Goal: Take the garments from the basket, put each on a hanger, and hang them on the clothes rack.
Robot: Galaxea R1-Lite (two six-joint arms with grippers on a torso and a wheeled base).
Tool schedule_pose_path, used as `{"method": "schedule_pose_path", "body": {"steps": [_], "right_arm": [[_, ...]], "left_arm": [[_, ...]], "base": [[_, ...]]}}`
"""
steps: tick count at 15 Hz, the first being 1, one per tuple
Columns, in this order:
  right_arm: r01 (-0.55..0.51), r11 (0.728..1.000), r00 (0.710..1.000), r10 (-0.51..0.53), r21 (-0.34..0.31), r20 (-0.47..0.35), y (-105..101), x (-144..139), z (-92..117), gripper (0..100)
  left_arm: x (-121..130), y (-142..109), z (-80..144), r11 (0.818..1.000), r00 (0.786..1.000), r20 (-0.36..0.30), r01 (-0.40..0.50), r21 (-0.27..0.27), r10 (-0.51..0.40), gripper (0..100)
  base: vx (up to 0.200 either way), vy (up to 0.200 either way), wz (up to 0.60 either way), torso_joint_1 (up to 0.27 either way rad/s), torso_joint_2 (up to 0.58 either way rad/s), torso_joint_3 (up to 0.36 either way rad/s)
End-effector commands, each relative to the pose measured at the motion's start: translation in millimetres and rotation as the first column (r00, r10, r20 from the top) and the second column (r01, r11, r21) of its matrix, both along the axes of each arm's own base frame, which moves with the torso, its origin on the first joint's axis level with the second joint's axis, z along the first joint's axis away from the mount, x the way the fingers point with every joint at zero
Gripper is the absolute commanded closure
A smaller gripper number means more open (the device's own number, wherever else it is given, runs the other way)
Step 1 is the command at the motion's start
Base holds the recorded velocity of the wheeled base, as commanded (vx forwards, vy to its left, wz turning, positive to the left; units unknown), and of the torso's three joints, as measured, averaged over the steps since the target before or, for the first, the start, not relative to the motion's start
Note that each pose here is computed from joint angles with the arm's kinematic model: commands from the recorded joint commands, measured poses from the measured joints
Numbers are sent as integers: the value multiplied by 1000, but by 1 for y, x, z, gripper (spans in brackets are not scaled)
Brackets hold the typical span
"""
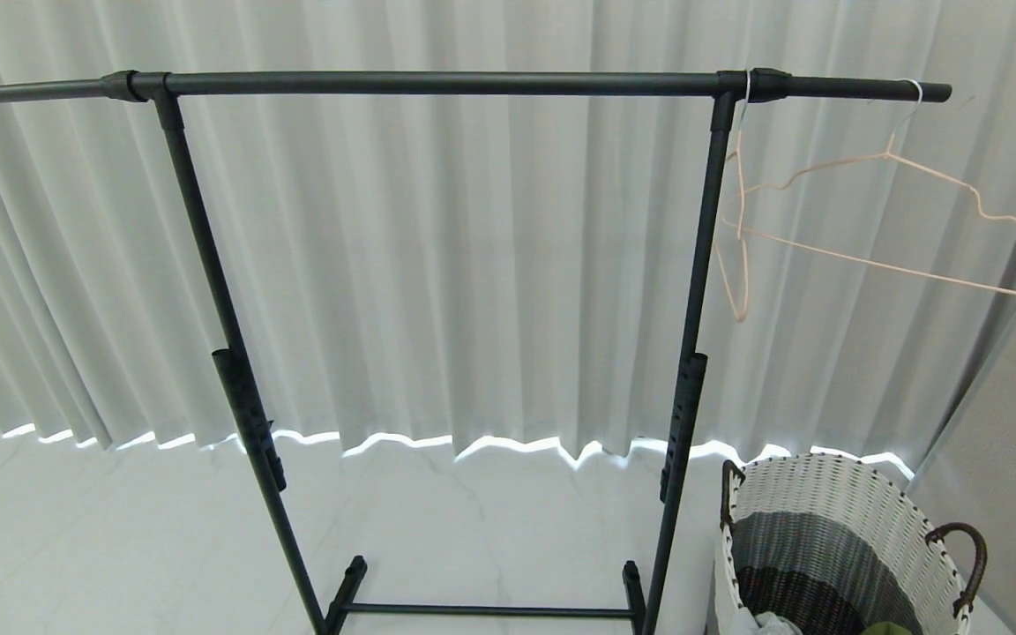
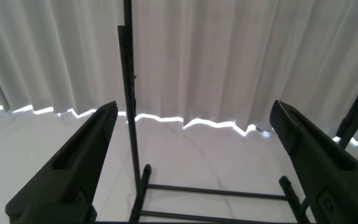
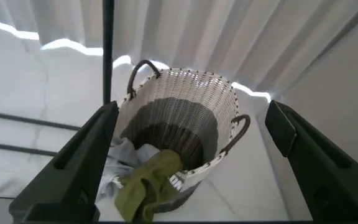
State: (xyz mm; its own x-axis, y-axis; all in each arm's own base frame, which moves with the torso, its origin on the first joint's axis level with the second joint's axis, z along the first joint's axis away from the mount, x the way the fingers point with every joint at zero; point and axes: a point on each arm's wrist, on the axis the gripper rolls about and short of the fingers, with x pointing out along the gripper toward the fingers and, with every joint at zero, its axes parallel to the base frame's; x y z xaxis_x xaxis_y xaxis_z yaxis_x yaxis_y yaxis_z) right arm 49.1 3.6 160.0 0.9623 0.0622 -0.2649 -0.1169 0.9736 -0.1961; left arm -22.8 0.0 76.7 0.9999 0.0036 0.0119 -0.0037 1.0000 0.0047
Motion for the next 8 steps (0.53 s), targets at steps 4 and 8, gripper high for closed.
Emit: {"method": "schedule_pose_path", "body": {"steps": [4,8], "right_arm": [[10,1000,983,-14,-24,-181,1,25,-17,0],[20,989,948,-65,-148,-310,-5,37,-34,0]], "left_arm": [[0,0,0,1000,1000,-1,1,1,-1,0],[0,0,0,1000,1000,0,-1,8,1,0]], "base": [[0,0,0,-71,256,174],[0,0,0,-54,223,148]]}}
